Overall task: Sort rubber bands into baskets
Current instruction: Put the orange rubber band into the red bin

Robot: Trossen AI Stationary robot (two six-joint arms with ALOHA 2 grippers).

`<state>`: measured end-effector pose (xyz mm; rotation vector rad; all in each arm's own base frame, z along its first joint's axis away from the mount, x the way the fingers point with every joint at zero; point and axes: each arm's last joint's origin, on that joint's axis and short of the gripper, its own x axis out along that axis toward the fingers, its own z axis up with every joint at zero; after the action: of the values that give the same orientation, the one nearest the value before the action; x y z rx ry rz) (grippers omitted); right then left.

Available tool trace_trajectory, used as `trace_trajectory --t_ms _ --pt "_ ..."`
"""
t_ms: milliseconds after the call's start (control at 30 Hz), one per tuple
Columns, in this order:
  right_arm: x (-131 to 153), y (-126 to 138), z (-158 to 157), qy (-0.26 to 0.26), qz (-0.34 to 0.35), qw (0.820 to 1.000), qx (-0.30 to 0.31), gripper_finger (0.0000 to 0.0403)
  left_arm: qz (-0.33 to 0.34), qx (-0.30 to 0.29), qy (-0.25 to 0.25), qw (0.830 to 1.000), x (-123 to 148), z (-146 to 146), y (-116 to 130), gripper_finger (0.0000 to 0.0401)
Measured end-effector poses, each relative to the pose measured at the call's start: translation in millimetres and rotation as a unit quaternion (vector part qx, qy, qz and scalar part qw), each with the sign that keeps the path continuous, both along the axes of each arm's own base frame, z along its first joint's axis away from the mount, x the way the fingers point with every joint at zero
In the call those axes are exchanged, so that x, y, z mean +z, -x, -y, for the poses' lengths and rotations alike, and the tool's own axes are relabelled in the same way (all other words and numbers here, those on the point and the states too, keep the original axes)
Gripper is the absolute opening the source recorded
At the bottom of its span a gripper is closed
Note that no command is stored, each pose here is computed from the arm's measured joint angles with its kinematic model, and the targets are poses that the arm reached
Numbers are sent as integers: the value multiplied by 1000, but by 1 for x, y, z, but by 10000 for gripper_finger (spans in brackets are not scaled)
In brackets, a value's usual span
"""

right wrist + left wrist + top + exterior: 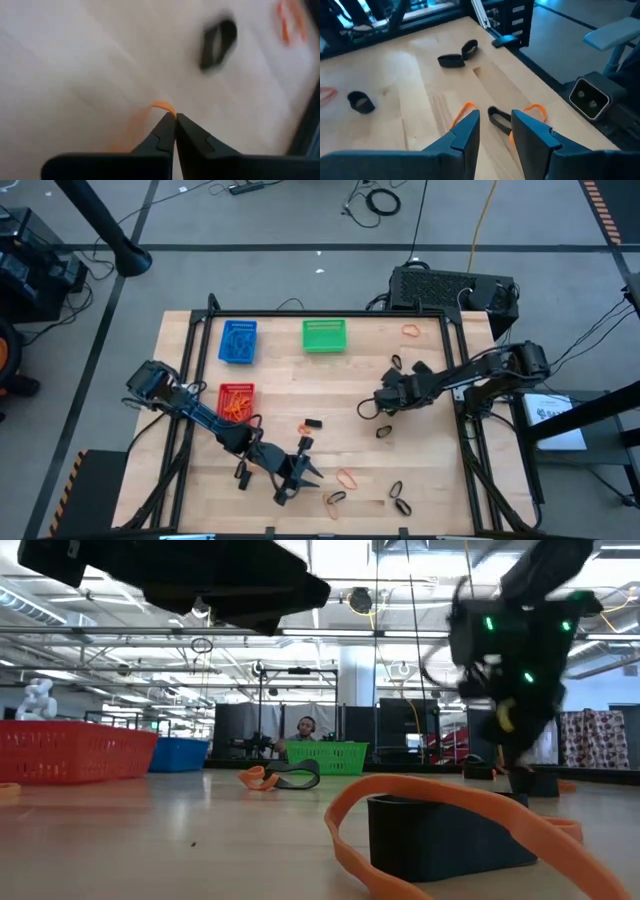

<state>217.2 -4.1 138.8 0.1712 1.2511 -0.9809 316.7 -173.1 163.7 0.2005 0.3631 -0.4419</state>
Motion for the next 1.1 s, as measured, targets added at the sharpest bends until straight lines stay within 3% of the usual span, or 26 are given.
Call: trace_trajectory --t_ms 200,333,500,733,933,1100 --pt "24 -21 -12 70 55 996 31 2 112 53 66 990 14 -6 -1 121" --pt "29 -36 -32 69 133 986 77 1 157 90 110 977 12 -20 6 121" --pt "39 -56 -63 57 244 956 151 1 149 184 133 962 -5 -46 16 121" --pt "55 -73 -94 55 358 899 246 0 141 265 215 929 -9 -73 11 121" --pt "59 -74 -101 60 375 886 267 0 135 331 252 899 -17 -90 3 121" --pt "59 -74 -101 60 373 886 269 0 122 326 265 899 -25 -96 -10 121"
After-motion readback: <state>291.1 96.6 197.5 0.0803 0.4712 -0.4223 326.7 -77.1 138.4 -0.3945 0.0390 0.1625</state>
